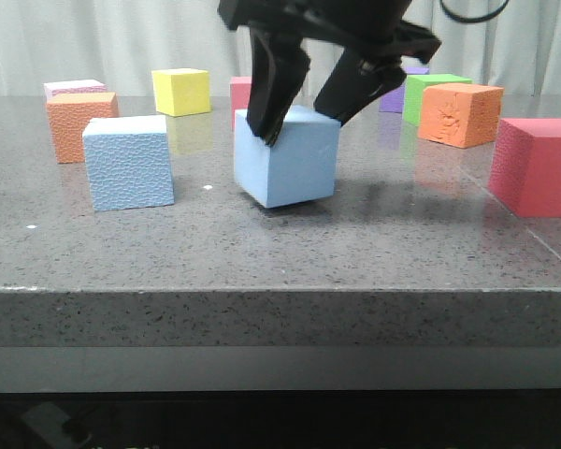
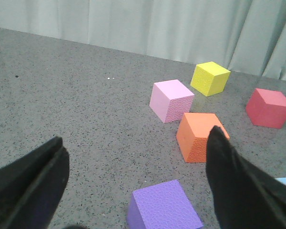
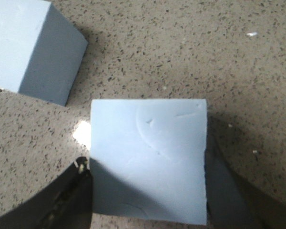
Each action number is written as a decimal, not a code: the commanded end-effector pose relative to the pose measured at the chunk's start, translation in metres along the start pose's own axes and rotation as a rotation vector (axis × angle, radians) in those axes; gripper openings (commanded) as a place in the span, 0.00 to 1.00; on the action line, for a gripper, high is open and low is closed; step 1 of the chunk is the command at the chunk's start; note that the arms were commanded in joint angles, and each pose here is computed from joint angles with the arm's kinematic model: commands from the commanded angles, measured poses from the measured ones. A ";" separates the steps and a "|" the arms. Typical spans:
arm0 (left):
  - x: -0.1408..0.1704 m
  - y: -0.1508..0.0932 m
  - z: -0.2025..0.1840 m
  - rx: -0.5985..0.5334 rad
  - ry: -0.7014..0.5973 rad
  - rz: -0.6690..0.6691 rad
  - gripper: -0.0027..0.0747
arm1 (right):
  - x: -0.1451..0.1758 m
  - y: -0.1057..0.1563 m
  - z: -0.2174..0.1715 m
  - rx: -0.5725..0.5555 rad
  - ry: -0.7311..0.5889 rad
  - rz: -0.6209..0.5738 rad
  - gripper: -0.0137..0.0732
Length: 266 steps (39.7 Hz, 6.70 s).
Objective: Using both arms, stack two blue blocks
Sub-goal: 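Lower the cube onto the table center and open the right gripper, then raise the right gripper away from the placed cube, then move the left gripper above the near textured light blue cube, then lower the left gripper around the textured light blue cube and close it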
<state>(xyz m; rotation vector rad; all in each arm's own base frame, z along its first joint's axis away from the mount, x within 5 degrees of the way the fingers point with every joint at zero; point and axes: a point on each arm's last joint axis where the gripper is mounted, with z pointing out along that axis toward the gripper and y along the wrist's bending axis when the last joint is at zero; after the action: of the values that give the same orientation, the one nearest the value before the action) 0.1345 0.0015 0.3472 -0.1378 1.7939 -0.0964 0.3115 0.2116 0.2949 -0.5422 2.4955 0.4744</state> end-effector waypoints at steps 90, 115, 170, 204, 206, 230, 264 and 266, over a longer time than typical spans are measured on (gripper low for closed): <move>-0.019 -0.002 -0.005 0.014 -0.119 -0.006 0.76 | -0.019 0.011 -0.141 -0.088 -0.283 0.027 0.08; -0.019 -0.002 -0.005 0.014 -0.119 -0.006 0.76 | 0.065 -0.075 -0.257 0.387 -0.585 0.179 0.08; -0.037 -0.045 0.027 0.229 -0.043 0.039 0.76 | 0.244 -0.057 -0.204 0.431 -0.913 0.107 0.08; -0.026 -0.166 0.144 0.346 0.726 0.055 0.76 | 0.245 -0.057 -0.203 0.430 -0.903 0.109 0.08; -0.025 -0.166 0.149 0.328 0.742 0.033 0.76 | 0.245 -0.057 -0.203 0.430 -0.903 0.109 0.08; 0.011 -0.170 0.183 0.238 0.863 -0.043 0.77 | 0.245 -0.057 -0.203 0.427 -0.902 0.107 0.08; -0.015 -0.173 0.175 0.276 0.874 0.059 0.44 | 0.245 -0.057 -0.203 0.427 -0.902 0.107 0.08; -0.023 -0.174 0.173 0.285 0.864 0.066 0.44 | 0.245 -0.057 -0.203 0.427 -0.902 0.107 0.08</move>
<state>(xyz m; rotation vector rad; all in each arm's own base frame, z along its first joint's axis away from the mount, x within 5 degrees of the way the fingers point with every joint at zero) 0.3193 -0.1681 0.3161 0.1752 2.7277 -0.3646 0.0611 0.0076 0.2907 0.0082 1.7661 0.1611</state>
